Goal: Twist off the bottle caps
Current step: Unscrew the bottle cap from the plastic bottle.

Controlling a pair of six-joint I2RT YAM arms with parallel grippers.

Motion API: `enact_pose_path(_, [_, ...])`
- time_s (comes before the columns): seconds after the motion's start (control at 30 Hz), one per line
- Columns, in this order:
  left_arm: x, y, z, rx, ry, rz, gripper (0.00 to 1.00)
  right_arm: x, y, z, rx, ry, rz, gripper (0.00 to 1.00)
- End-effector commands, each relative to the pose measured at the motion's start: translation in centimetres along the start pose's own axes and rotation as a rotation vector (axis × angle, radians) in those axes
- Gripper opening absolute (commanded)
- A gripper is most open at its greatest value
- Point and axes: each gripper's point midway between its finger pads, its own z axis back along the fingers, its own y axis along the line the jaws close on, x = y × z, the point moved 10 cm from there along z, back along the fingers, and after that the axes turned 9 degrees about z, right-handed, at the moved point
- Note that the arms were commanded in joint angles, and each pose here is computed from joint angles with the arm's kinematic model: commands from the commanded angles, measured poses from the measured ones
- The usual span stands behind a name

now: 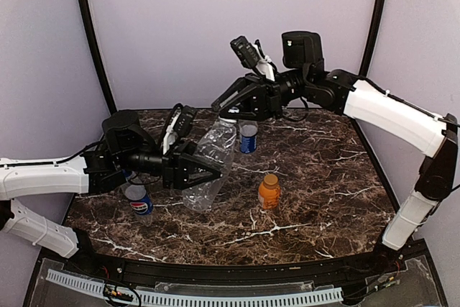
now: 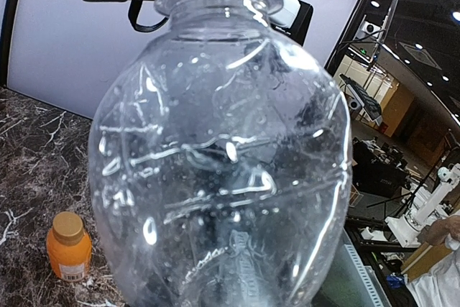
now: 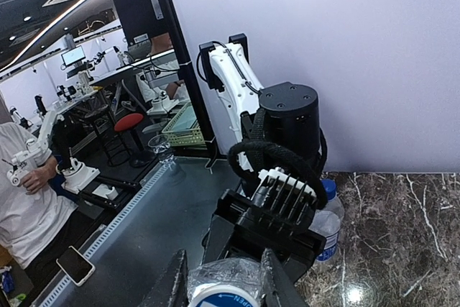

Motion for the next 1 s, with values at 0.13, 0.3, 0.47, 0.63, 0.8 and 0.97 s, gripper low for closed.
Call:
enact_pose_path(0.13, [1.5,-1.5,0.8,0.031,-0.075,-0.126,0.3,2.6,-0.7,2.2,-0.249,-0.027,-0.053,0.52])
enact_pose_path(0.3, [2.0,-0.2,0.8,0.2,-0.099,-0.114,0.3,3.4,-0.9,2.7,-0.371,-0.055,-0.164,0.81])
enact_pose_path(0.47, [2.6,0.6,0.8,0.31,-0.123,-0.11,0.3,3.6,-1.2,2.5,-0.533,-0.053,-0.251,0.87])
enact_pose_path(0.63, [3.0,1.0,0.7,0.36,-0.138,-0.103,0.3,3.0,-1.5,2.1,-0.651,-0.044,-0.298,0.84])
enact_pose_path(0.8, [3.1,1.5,0.4,0.395,-0.133,-0.092,0.3,2.5,-1.8,1.4,-0.661,-0.033,-0.311,0.78])
enact_pose_path(0.97, [3.2,1.7,0.3,0.413,-0.131,-0.092,0.3,2.1,-2.1,1.0,-0.645,-0.023,-0.317,0.64])
